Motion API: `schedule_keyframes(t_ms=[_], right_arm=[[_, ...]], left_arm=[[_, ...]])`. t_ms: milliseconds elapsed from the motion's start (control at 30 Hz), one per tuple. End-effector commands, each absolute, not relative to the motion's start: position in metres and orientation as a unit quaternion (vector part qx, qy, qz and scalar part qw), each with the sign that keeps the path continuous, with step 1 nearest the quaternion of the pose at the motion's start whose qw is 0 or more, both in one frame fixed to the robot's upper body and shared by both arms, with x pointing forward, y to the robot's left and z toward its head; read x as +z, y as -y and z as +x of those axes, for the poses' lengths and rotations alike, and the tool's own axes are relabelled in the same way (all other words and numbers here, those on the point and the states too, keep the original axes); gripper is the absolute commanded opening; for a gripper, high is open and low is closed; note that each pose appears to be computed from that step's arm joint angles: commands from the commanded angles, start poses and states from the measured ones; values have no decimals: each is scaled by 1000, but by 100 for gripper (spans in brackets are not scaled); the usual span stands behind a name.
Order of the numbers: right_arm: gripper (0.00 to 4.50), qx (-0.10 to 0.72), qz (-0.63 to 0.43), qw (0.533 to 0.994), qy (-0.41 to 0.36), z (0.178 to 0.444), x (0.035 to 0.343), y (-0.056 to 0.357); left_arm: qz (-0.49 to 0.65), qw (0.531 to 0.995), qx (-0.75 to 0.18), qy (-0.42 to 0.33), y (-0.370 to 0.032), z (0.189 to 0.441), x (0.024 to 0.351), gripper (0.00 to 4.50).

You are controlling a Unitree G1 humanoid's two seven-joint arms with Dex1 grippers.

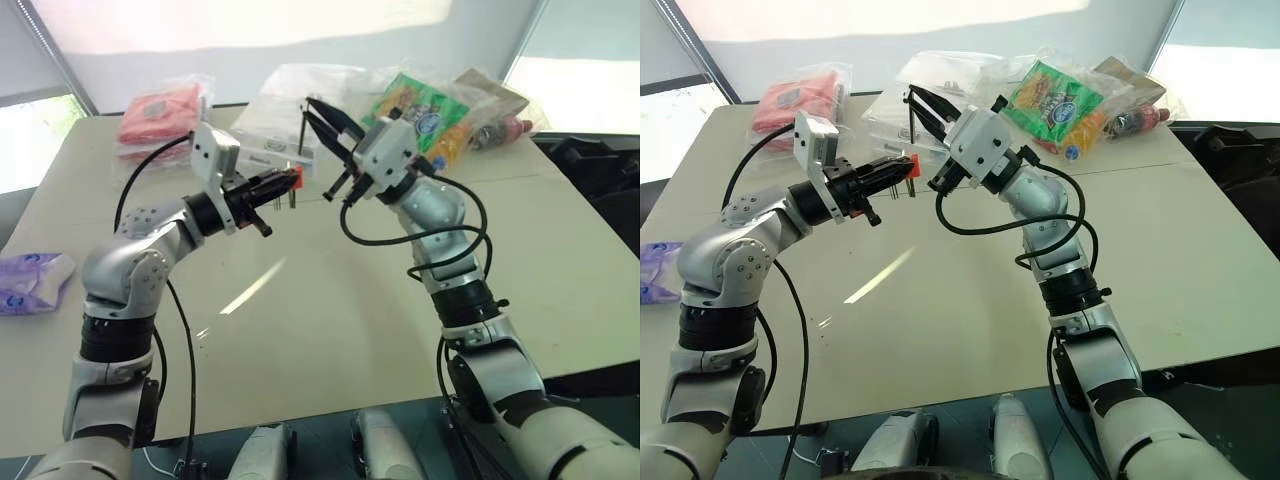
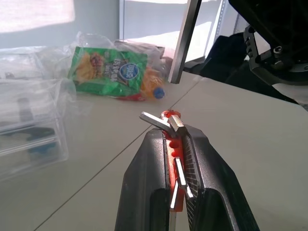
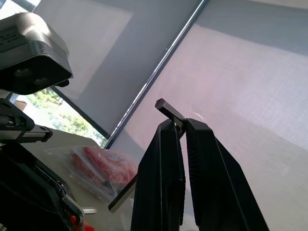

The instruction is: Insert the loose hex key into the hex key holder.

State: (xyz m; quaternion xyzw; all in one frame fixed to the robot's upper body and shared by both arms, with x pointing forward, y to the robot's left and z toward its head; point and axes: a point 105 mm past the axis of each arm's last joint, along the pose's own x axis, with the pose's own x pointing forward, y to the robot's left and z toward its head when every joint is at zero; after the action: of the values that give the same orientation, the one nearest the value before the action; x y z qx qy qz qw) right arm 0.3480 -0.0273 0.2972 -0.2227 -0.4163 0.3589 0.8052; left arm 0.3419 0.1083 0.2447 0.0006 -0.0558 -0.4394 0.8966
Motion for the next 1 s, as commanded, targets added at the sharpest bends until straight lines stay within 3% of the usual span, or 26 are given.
schedule_keyframes(t_ms=[33,1000], right_arm=[[4,361,-220,790,444,337,311,26],[4,370,-221,803,412,344,293,23]], left_arm=[[14,892,-444,84,-107,339,258,0],[10,890,-448,88,-104,336,260,0]])
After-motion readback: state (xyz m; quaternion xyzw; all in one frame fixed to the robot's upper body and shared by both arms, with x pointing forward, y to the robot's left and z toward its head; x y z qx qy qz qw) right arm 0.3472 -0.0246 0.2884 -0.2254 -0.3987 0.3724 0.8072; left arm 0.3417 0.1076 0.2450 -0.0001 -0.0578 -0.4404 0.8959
